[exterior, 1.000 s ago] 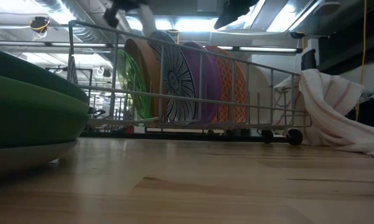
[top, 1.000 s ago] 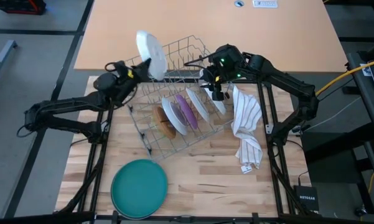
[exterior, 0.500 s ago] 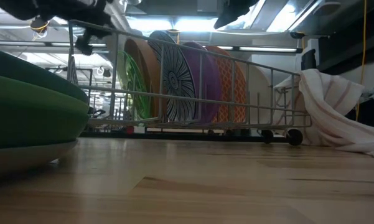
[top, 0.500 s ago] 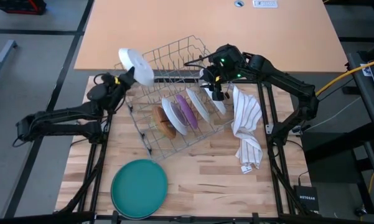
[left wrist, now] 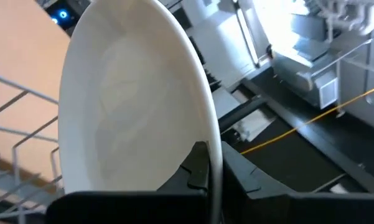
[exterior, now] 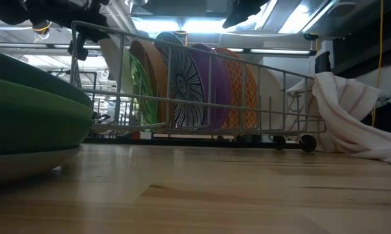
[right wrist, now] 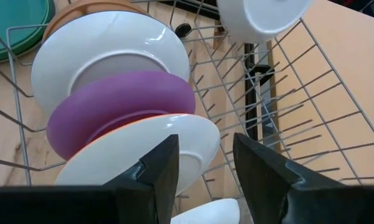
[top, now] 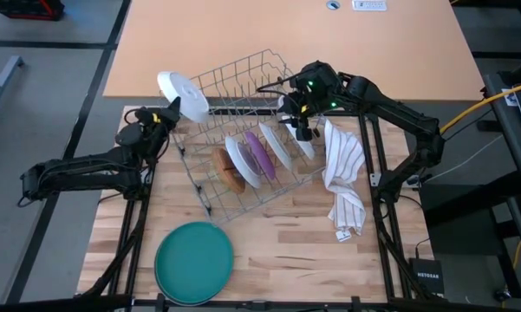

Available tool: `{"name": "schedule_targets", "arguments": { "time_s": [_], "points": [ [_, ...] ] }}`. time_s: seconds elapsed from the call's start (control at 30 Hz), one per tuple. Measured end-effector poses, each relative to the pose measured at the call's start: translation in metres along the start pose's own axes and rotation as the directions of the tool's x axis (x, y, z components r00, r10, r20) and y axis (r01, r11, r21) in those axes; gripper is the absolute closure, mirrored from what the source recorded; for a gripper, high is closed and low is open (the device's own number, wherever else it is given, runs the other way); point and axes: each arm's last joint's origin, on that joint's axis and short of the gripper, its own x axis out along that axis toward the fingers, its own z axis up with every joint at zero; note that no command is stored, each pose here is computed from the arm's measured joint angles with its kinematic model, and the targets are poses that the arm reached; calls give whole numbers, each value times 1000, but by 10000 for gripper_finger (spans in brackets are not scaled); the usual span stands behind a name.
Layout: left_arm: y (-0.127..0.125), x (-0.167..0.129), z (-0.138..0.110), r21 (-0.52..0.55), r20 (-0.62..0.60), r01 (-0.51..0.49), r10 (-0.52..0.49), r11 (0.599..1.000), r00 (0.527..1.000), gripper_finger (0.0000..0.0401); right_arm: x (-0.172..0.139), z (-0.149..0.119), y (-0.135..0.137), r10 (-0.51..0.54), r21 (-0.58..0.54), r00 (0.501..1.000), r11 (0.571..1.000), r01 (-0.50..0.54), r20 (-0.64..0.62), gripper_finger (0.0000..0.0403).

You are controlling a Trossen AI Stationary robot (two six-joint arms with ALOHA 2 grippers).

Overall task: Sort dishes
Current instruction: Put the white plate into the dish rack

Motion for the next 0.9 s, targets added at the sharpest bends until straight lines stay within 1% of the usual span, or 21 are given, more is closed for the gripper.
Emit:
{"name": "schedule_targets", "arguments": {
  "time_s": [0.13,0.23,0.33,0.5,0.73,0.9],
  "points": [
    [6,0,-6,49,-43,-43,45,998,998,401,0,0,0,0,0,1000,1000,0,0,246],
    [11,-1,-10,52,-75,-80,84,995,994,401,0,0,0,0,0,1000,1000,0,0,246],
    [16,-2,-14,78,-116,-110,119,991,986,401,0,0,0,0,0,1000,1000,0,0,246],
    [21,-3,-16,111,-136,-140,155,984,979,400,0,0,0,0,0,1000,1000,0,0,246],
    [27,-3,-20,178,-141,-183,209,967,968,377,0,0,0,1,9,1000,1000,-1,-1,246],
    [28,-2,-22,201,-141,-189,220,961,965,357,0,0,0,1,9,1000,1000,-1,-2,246]
  ]
}}
